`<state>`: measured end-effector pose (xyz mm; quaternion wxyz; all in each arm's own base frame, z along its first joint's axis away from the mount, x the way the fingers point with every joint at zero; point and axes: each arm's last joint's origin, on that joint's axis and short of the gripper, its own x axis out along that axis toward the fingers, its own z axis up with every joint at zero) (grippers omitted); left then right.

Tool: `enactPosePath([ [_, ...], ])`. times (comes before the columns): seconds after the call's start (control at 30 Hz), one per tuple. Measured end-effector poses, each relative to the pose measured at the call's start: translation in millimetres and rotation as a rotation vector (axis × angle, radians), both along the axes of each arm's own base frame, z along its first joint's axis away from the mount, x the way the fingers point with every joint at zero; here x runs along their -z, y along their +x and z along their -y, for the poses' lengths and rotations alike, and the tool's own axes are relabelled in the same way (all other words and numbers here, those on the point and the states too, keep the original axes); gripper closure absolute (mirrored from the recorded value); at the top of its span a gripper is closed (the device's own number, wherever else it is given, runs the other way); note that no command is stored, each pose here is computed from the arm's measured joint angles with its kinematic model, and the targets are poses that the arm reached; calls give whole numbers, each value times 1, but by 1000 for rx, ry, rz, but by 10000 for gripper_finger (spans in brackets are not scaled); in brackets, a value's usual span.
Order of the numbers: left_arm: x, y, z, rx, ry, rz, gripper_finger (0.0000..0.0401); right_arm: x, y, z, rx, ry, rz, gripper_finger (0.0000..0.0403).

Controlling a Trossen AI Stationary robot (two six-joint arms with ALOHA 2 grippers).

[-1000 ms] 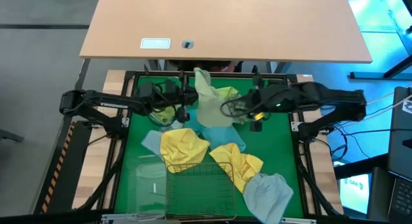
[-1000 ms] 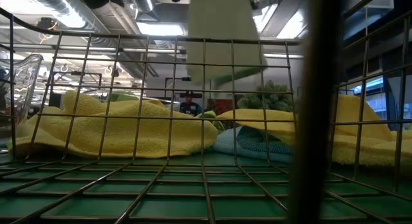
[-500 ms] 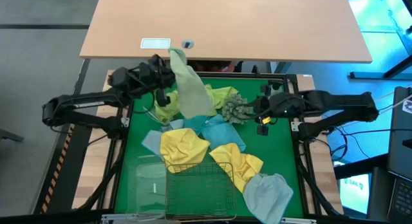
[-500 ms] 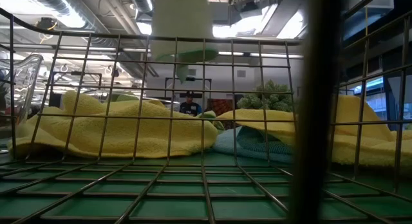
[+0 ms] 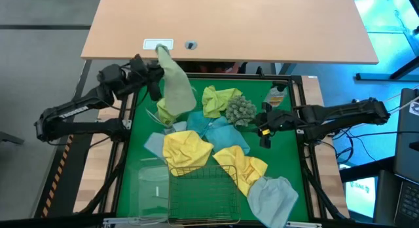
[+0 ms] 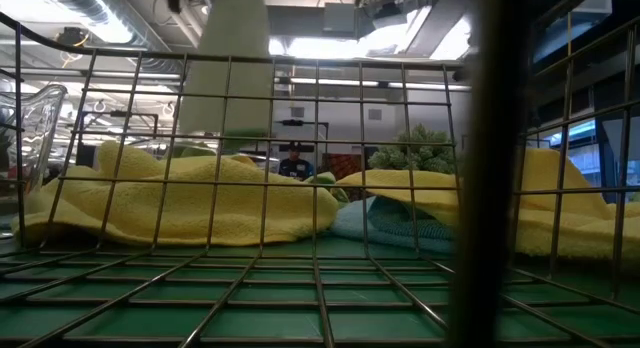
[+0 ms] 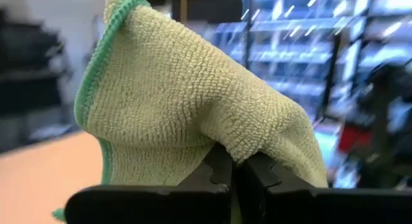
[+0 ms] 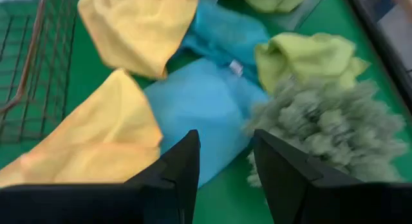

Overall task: Sort microfiber towel by color & place in baskets
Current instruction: Put the green microfiber towel into the top transparent bin

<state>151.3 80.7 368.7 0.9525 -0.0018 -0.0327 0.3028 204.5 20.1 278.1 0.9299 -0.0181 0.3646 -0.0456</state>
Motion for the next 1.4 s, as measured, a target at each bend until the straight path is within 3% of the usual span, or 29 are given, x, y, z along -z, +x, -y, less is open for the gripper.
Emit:
enactPosePath([
  [0.2, 19, -5, -5, -117, -87, -185, 401, 1, 0, 0, -1, -3, 5, 258],
  [0.37, 26, -10, -9, -239, -56, -301, 401, 1, 0, 0, -2, -3, 4, 258],
  [0.63, 16, -31, -13, -478, 41, -333, 401, 2, 0, 0, -2, -3, 2, 258],
  [0.9, 9, -46, -6, -504, 67, -284, 401, 2, 0, 0, -2, -3, 2, 258],
  [1.0, 9, -47, -4, -455, 23, -235, 401, 2, 0, 0, -2, -3, 1, 258],
  [1.1, 14, -43, -1, -297, -51, -218, 401, 2, 0, 0, -2, -3, 1, 258],
  [1.27, 30, -27, 4, -62, -187, -297, 401, 2, 0, 0, -2, -3, 1, 258],
  [1.4, 43, -18, 6, 7, -277, -388, 401, 2, 0, 0, -2, -3, 1, 258],
])
